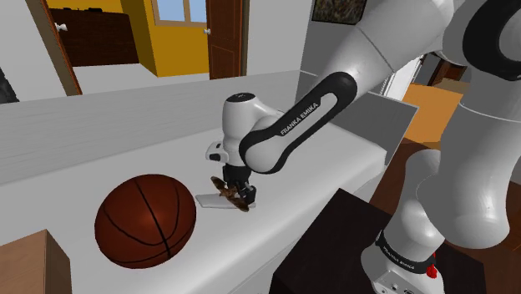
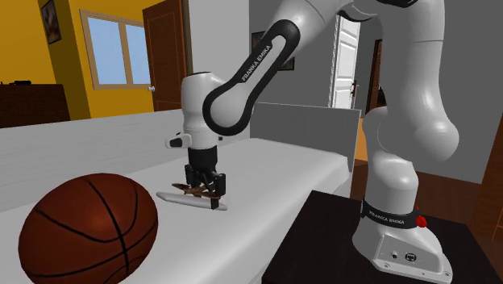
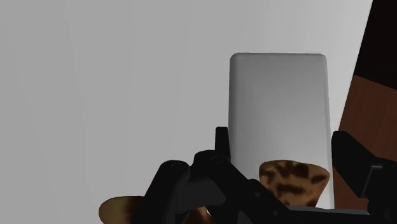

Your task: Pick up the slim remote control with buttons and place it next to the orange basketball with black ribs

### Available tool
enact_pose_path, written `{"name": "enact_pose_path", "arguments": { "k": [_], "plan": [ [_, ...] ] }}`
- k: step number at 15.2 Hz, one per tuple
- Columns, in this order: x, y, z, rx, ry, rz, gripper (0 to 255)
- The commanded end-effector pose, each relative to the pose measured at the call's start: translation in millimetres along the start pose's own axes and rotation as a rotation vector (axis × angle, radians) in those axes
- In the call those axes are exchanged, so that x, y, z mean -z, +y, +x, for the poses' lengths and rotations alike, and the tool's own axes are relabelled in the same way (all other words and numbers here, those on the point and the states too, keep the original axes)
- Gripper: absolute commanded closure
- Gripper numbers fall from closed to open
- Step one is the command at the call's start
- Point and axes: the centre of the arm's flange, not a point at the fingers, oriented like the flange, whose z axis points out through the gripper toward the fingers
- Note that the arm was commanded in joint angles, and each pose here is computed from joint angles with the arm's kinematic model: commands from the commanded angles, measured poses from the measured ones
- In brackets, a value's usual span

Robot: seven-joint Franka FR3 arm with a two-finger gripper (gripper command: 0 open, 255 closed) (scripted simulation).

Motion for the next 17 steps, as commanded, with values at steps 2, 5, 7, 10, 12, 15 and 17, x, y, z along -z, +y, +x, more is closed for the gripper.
{"name": "enact_pose_path", "arguments": {
  "k": [2, 5, 7, 10, 12, 15, 17],
  "plan": [
    [-16, 0, -1, 0.001, 0.000, 0.001, 255],
    [-32, 0, -1, 0.001, 0.000, 0.001, 255],
    [-43, 0, -1, 0.001, 0.000, 0.001, 255],
    [-59, 0, -1, 0.001, 0.000, 0.001, 255],
    [-69, 0, -1, 0.001, 0.000, 0.001, 255],
    [-75, 0, -1, 0.001, 0.000, 0.001, 255],
    [-75, 0, -1, 0.001, 0.000, 0.001, 255]
  ]
}}
